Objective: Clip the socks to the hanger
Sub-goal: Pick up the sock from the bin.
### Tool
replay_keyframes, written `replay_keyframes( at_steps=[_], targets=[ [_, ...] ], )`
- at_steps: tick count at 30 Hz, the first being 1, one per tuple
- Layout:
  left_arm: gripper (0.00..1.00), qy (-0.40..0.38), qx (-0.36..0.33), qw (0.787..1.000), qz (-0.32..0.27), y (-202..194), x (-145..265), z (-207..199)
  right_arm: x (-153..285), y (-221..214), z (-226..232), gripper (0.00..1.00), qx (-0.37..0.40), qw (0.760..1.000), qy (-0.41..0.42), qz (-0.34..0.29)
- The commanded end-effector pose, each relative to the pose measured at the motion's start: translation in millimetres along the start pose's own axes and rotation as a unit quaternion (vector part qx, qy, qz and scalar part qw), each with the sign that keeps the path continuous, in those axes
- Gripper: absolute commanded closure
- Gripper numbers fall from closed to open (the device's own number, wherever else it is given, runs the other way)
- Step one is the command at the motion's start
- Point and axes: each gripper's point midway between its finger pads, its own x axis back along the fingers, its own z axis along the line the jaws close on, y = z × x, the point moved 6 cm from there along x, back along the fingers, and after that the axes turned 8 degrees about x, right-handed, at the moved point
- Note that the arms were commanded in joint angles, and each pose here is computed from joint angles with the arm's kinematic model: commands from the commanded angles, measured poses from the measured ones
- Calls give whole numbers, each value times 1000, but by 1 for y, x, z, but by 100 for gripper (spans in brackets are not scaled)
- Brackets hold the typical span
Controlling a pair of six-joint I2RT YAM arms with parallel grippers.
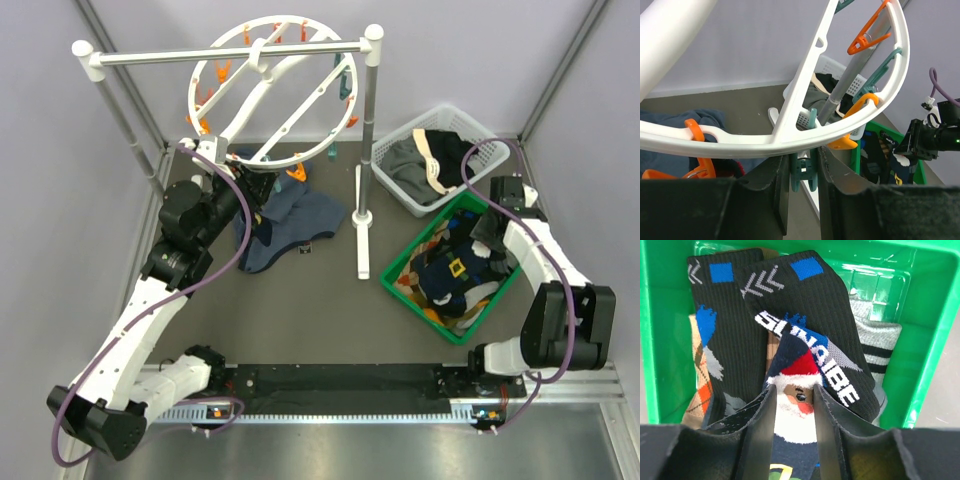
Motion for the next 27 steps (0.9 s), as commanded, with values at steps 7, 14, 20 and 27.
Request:
replay_keyframes(
  at_steps=[7,14,20,27],
  targets=[
    [100,-25,-12,1000,-11,6,0,-8,-5,9,-5,99,28,999,-12,-13],
    [100,-29,-11,999,-12,7,1,-10,20,17,-2,100,50,997,17,-50],
    [100,-35,-8,999,-10,8,1,-12,66,20,34,100,119,980,76,-142],
    [100,-39,-7,999,-14,12,3,-15,139,9,83,100,213,914,210,-275]
  ],
)
